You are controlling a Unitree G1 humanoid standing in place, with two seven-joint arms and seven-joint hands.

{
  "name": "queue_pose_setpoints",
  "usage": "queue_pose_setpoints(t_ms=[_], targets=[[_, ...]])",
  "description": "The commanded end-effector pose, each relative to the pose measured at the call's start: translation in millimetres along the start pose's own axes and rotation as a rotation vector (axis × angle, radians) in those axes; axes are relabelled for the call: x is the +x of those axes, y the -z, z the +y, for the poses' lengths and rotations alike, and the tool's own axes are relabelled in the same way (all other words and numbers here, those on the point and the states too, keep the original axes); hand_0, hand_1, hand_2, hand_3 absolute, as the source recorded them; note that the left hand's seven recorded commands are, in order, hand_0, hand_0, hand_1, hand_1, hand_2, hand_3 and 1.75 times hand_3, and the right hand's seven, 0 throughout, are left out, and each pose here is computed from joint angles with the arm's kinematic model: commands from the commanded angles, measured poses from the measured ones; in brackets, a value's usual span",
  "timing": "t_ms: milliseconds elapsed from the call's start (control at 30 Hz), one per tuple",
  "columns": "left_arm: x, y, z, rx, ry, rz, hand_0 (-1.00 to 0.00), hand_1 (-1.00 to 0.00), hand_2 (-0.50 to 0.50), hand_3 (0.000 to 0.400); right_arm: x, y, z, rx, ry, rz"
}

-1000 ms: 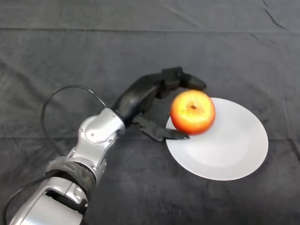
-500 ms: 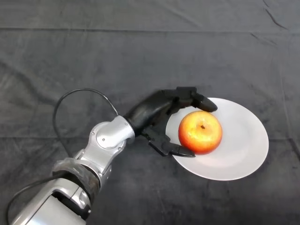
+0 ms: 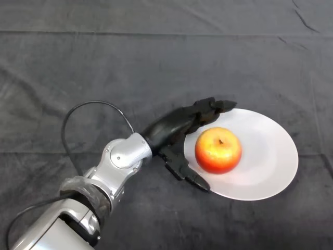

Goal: Move the apple to the plate

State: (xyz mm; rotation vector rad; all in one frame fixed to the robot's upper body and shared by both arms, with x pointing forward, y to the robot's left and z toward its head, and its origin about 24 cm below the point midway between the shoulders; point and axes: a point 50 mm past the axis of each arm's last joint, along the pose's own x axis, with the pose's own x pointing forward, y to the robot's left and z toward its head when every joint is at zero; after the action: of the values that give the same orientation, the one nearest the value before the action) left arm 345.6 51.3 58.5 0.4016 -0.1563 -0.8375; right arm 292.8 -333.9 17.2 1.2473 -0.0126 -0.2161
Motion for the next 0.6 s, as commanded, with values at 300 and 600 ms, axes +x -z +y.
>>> queue_pose_setpoints(t_ms=[300,600], targets=[[-6.8,-3.2,21,0.038,-0.045,0.005,0.0,0.0,0.0,0.0,-0.7,-6.3,1.0,-0.003,-0.001,-0.021],[-21.5,1.5,42,0.016,-0.139,0.007,0.0,0.0,0.0,0.0,-0.7,-6.3,1.0,-0.003,-0.001,-0.021]])
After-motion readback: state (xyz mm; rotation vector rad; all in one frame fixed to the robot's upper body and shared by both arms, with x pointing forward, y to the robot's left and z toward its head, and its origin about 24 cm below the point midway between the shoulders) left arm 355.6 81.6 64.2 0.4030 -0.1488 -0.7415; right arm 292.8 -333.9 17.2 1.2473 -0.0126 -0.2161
